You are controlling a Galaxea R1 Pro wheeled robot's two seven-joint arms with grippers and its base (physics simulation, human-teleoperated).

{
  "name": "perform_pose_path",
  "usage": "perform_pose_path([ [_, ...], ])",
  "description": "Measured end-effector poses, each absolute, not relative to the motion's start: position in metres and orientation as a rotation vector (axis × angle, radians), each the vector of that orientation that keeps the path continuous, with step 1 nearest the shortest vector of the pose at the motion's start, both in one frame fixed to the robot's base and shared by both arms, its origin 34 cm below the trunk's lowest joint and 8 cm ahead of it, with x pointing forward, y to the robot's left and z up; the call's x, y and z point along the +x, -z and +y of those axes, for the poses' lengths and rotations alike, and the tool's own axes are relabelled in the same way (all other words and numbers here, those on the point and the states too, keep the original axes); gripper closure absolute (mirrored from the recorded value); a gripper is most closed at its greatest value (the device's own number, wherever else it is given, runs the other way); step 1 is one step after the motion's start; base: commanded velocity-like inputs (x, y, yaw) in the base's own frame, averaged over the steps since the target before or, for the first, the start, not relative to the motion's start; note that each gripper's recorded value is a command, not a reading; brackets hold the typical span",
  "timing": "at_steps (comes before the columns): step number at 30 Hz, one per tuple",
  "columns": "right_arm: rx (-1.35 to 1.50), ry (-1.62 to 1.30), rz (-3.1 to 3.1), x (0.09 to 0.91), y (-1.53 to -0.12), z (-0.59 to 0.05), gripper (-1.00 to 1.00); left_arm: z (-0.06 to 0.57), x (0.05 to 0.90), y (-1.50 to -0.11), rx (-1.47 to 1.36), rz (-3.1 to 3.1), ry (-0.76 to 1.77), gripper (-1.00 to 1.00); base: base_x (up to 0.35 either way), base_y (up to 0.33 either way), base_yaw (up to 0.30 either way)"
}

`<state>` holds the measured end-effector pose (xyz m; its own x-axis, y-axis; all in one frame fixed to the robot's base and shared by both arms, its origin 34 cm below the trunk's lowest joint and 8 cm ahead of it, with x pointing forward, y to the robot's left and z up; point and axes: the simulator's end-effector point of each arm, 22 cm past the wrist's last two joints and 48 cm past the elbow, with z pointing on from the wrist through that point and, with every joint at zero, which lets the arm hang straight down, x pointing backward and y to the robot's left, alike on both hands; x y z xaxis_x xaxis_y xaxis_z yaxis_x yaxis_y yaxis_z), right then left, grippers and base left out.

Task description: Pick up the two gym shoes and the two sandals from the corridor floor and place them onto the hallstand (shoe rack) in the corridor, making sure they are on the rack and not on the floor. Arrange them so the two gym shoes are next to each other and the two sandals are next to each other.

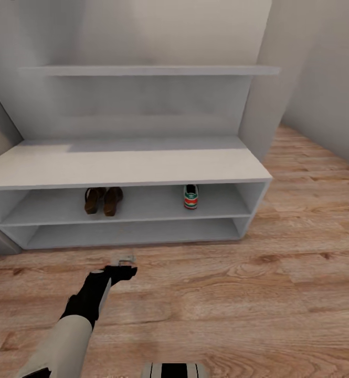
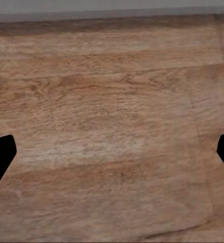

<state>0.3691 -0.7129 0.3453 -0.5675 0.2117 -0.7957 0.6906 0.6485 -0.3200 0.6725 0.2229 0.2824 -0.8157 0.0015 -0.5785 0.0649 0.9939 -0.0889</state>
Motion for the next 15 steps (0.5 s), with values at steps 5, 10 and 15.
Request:
perform_pose_path([
  [5, 0.698, 0.811, 2.116, 0.369, -0.344, -0.712, 1.0, 0.218, 0.639, -0.266, 0.113, 2.489, 0.278, -1.0, -0.167, -0.127, 0.0],
  [10, 0.703, 0.806, 2.125, 0.367, -0.34, -0.71, 1.0, 0.223, 0.603, -0.257, 0.198, 2.451, 0.411, -1.0, -0.102, -0.056, 0.0],
  [15, 0.704, 0.803, 2.127, 0.366, -0.339, -0.709, 1.0, 0.224, 0.562, -0.253, 0.265, 2.404, 0.559, -1.0, -0.026, -0.012, 0.0],
])
